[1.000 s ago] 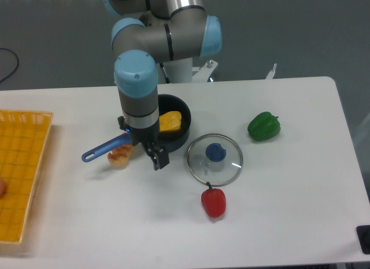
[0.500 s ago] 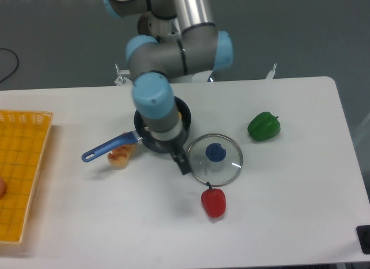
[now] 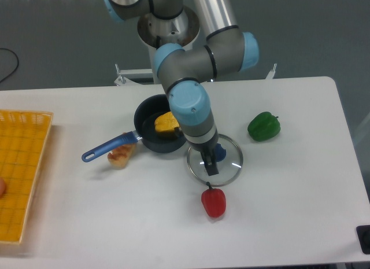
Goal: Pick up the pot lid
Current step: 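Move the gripper over the glass lid and lower onto its blue knob, then close the gripper on the blue knob of the glass lid, then lift the glass lid by its knob and carry it toward the pan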
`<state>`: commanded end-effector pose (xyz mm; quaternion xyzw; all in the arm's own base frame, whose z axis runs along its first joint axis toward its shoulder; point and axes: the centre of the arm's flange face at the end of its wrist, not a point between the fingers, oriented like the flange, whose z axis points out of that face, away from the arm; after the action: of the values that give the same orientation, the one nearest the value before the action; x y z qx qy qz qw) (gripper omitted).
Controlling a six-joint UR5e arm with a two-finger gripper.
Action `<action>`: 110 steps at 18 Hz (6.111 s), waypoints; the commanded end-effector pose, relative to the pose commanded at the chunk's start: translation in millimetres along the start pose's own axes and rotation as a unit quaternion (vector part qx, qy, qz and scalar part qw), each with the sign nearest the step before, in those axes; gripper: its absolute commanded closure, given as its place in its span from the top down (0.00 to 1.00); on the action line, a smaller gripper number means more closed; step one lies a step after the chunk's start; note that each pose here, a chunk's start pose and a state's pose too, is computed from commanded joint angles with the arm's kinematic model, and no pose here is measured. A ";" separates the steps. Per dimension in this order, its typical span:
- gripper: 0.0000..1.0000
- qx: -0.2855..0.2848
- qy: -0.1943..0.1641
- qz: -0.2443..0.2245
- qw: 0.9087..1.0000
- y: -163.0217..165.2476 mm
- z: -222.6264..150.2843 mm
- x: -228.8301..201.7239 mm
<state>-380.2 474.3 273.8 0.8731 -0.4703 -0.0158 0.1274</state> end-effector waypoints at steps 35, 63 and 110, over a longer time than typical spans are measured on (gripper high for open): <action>1.00 0.010 0.036 -0.085 0.996 -2.4 63.6 4.2; 0.73 0.009 0.044 -0.084 0.995 -10.2 69.4 6.6; 0.58 0.123 -0.007 -0.089 0.988 -12.0 -59.4 11.6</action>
<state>-355.2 483.4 329.5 0.9205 -0.3897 0.0246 0.0136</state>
